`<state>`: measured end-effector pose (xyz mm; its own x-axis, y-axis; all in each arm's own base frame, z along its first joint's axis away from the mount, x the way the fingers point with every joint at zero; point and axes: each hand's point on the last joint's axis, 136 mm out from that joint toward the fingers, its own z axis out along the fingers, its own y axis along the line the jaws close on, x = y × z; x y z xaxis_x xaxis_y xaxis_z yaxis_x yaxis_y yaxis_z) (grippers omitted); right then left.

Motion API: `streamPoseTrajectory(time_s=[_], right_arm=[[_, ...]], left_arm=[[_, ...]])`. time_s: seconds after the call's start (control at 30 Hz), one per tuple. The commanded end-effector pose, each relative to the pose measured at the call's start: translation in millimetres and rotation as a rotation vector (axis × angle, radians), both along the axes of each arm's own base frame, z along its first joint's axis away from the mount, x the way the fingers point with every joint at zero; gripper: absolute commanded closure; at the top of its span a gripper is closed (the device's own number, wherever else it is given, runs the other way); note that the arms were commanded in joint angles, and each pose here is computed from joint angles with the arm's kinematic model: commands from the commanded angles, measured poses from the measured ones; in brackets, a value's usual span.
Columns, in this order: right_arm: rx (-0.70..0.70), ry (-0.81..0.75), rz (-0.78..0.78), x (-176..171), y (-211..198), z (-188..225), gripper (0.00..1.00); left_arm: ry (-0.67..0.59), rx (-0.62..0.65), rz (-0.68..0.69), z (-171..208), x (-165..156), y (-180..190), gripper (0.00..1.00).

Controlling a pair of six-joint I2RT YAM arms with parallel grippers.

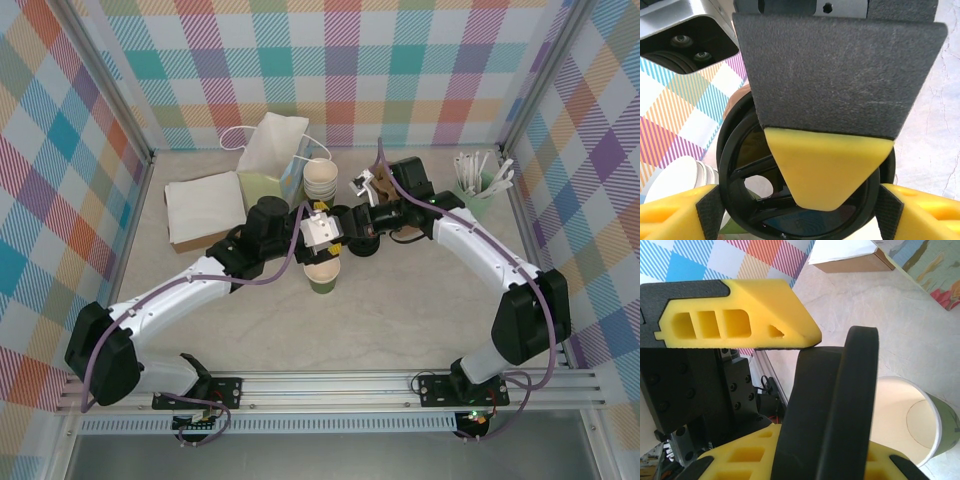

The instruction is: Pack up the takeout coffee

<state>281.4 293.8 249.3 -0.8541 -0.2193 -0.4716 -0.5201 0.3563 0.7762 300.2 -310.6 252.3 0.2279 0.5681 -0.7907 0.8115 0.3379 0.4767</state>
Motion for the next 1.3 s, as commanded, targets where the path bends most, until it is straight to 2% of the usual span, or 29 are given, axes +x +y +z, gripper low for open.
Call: streamPoseTrajectory(time_s=[0.0, 0.67, 1.27], right_arm=[[0.014, 0.011, 0.025, -4, 9, 7, 0.88], [-0.021, 0.050, -0.004, -3, 13, -2, 0.88], [-0.005, 0.056, 0.054, -13, 17, -1, 0.86]], left_arm=[[-0.069, -0.046, -0.007, 23, 4, -11, 0.23], [-0.116, -0.125, 0.048, 39, 12, -13, 0.21], [-0.090, -0.143, 0.004, 39, 5, -18, 0.25]])
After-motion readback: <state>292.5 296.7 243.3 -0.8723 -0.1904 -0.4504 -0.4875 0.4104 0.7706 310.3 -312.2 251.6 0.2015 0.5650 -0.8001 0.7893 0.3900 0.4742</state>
